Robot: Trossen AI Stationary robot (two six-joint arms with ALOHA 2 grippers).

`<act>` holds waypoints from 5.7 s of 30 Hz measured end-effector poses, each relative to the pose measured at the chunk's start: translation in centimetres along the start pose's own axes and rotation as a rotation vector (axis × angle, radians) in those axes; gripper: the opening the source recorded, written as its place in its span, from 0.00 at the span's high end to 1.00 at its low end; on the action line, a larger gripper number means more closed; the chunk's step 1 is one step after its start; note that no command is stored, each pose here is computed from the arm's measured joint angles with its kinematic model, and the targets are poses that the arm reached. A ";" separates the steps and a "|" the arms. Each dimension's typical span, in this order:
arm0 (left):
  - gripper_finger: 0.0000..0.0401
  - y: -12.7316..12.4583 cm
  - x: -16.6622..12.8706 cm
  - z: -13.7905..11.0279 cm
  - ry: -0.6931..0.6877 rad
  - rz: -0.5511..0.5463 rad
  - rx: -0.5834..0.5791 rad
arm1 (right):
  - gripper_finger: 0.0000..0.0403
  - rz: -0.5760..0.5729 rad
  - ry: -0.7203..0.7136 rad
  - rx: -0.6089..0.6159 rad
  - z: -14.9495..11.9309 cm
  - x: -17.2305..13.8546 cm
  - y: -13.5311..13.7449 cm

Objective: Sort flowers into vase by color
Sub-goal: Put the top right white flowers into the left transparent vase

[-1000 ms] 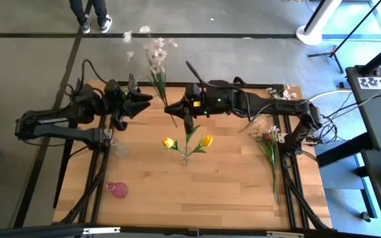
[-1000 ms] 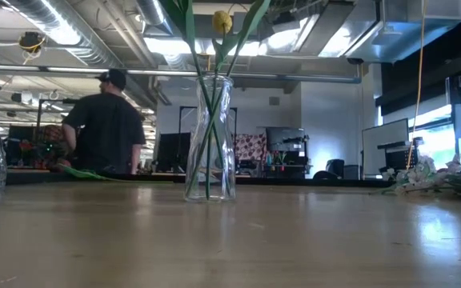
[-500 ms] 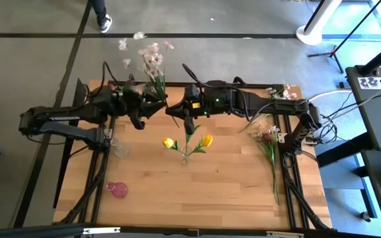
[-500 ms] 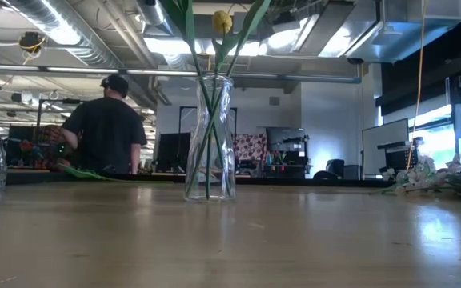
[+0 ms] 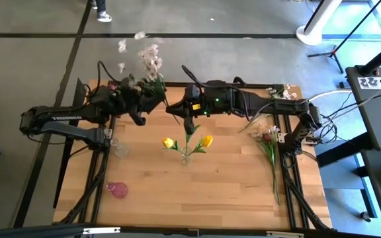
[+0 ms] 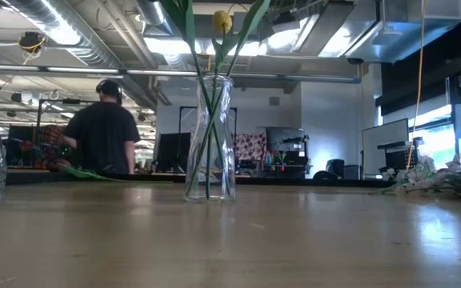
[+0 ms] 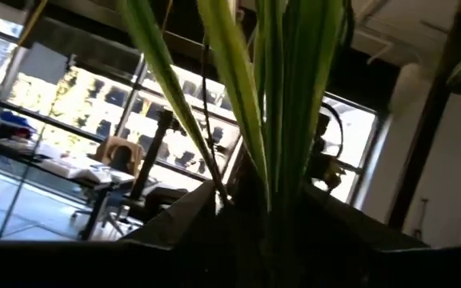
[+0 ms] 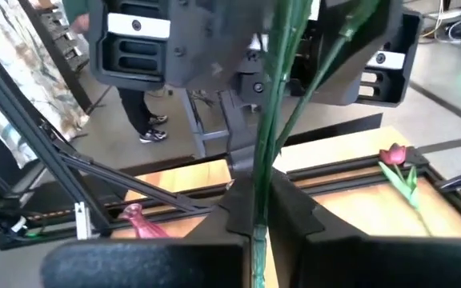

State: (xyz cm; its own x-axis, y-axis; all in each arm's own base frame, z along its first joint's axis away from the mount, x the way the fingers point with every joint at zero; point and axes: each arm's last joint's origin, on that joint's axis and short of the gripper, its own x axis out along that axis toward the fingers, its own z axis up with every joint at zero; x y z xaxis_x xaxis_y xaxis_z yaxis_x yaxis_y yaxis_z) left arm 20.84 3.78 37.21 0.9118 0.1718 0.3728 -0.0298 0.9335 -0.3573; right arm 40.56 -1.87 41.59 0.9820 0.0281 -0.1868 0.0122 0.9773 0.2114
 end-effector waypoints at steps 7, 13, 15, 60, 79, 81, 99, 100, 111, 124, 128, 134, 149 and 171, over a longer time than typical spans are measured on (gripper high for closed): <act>0.95 0.4 0.3 -0.4 0.028 0.004 0.007 | 0.81 0.019 0.036 -0.107 -0.3 0.0 -0.1; 0.98 -0.5 -0.7 2.0 0.260 0.110 0.196 | 0.50 -0.009 0.026 -0.292 0.5 -1.4 0.2; 0.99 -1.3 -1.9 3.5 0.327 0.142 0.223 | 0.40 -0.033 -0.005 -0.348 1.3 -2.5 0.3; 0.99 -0.1 -23.0 1.9 0.561 -0.112 0.225 | 0.31 -0.566 -0.236 -0.003 3.5 -5.9 2.1; 0.98 0.5 -23.2 1.7 0.522 0.185 0.076 | 0.31 -0.548 -0.206 -0.103 3.4 -5.8 2.6; 0.98 0.5 -23.2 1.7 0.519 0.196 0.077 | 0.31 -0.548 -0.206 -0.104 3.4 -5.8 2.6; 0.98 0.9 -22.9 -0.7 0.579 0.330 0.017 | 0.31 -0.551 -0.200 -0.133 3.5 -5.9 2.6; 0.98 0.9 -22.9 -0.9 0.589 0.325 0.026 | 0.31 -0.552 -0.198 -0.139 3.5 -5.9 2.6; 0.96 0.1 -23.3 -1.5 0.761 0.019 -0.007 | 0.31 -0.523 -0.197 -0.204 3.8 -6.3 2.8; 0.67 -0.9 -24.6 0.0 0.805 -0.160 0.029 | 0.31 -0.570 -0.200 -0.196 3.9 -6.4 2.4; 0.66 -1.3 -25.2 0.2 0.866 -0.258 -0.042 | 0.31 -0.609 -0.199 -0.187 4.0 -6.5 1.9; 0.68 -1.8 -26.7 0.9 0.949 -0.311 -0.097 | 0.31 -0.645 -0.195 -0.154 4.0 -6.5 1.0; 0.68 -2.7 -31.1 4.7 0.990 -0.098 -0.302 | 0.31 -0.555 -0.109 -0.143 3.2 -6.3 0.9; 0.76 -1.9 -26.9 0.6 1.171 0.059 -0.088 | 0.31 -0.495 -0.020 -0.272 2.4 -6.6 2.6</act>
State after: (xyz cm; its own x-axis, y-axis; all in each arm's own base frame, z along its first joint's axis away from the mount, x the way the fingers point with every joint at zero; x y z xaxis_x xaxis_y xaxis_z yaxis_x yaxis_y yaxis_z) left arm -3.82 -2.44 28.36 0.7317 -0.2223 -0.6444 -0.0982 0.9011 -0.4224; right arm 34.58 -0.02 45.69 0.8748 -0.4489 -0.1825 0.4260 0.8919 -0.1519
